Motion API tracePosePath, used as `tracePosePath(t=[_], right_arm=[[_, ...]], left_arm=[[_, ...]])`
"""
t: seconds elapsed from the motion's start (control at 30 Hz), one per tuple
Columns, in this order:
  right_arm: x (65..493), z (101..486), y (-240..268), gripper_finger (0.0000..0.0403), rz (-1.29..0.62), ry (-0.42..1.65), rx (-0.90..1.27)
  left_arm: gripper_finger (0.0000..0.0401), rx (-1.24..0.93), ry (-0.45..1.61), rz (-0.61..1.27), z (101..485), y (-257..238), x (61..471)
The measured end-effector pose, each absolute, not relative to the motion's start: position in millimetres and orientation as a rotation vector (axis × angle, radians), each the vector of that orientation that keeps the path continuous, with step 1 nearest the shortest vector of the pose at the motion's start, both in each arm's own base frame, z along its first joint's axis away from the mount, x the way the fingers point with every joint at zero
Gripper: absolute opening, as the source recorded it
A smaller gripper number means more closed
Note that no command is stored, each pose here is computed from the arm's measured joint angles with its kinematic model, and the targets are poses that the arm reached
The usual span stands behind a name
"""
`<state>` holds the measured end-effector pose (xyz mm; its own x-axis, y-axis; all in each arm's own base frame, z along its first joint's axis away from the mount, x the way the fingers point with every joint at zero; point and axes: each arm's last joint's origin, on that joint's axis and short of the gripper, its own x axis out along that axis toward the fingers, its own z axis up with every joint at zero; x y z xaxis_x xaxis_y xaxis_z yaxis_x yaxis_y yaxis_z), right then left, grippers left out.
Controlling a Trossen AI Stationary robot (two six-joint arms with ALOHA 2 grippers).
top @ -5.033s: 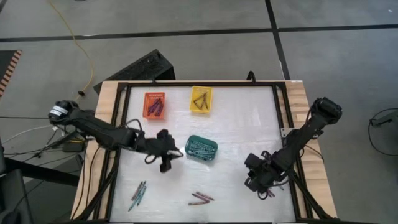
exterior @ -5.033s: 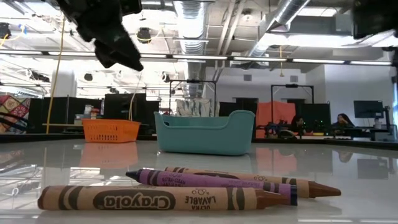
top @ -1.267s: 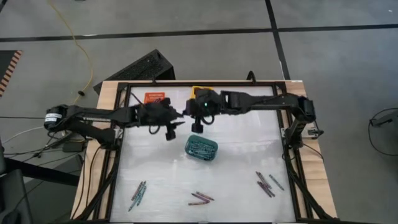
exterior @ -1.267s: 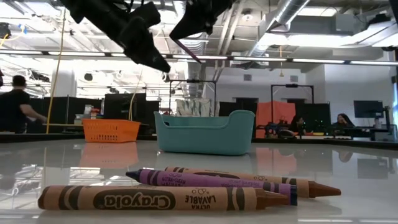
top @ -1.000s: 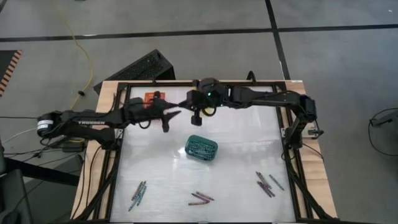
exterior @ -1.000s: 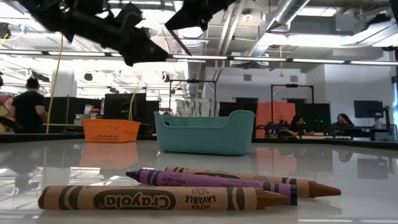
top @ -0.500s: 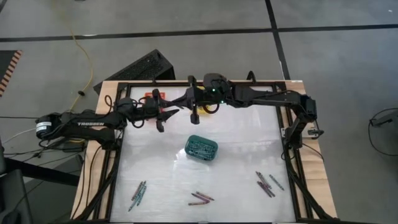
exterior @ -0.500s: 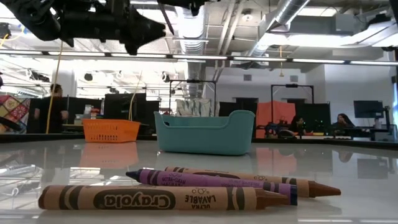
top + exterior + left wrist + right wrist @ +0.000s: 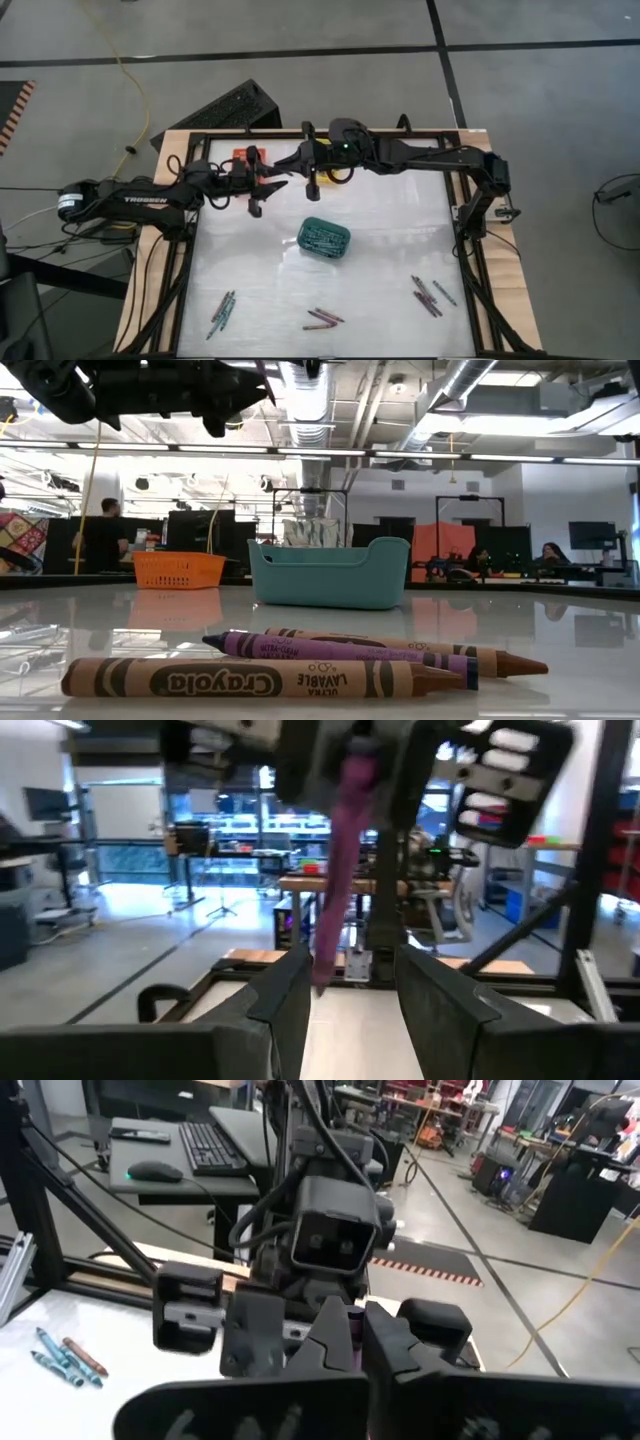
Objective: Sort crayons
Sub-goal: Put the violet crayon into the orange bin
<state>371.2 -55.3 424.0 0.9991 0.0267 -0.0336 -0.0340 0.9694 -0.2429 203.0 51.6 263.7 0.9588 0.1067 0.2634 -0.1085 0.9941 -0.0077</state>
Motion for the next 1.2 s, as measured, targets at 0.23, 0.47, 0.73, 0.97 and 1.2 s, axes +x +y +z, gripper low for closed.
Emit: tracePosePath(t=[0.23,0.47,0.73,0.97,1.2], right_arm=[[381,415,-53,0.0001,0.041,0.034,-0.232],[387,411,-53,0.0001,0.042,0.031,-0.231],[385,414,-53,0.0001,0.04,0.024,-0.237],[385,413,-53,0.0001,0.04,0.031,-0.24],[385,412,-53,0.0001,0.041,0.044,-0.252]], left_arm=[[0.0135,-0.003,-0.291,0.122,269,49,205],[0.0135,-0.009,-0.249,0.155,266,47,207],[0.0133,0.003,-0.225,0.173,264,48,207],[0.0062,0.028,-0.224,0.178,265,47,207],[0.0011,0.045,-0.203,0.168,263,47,207]])
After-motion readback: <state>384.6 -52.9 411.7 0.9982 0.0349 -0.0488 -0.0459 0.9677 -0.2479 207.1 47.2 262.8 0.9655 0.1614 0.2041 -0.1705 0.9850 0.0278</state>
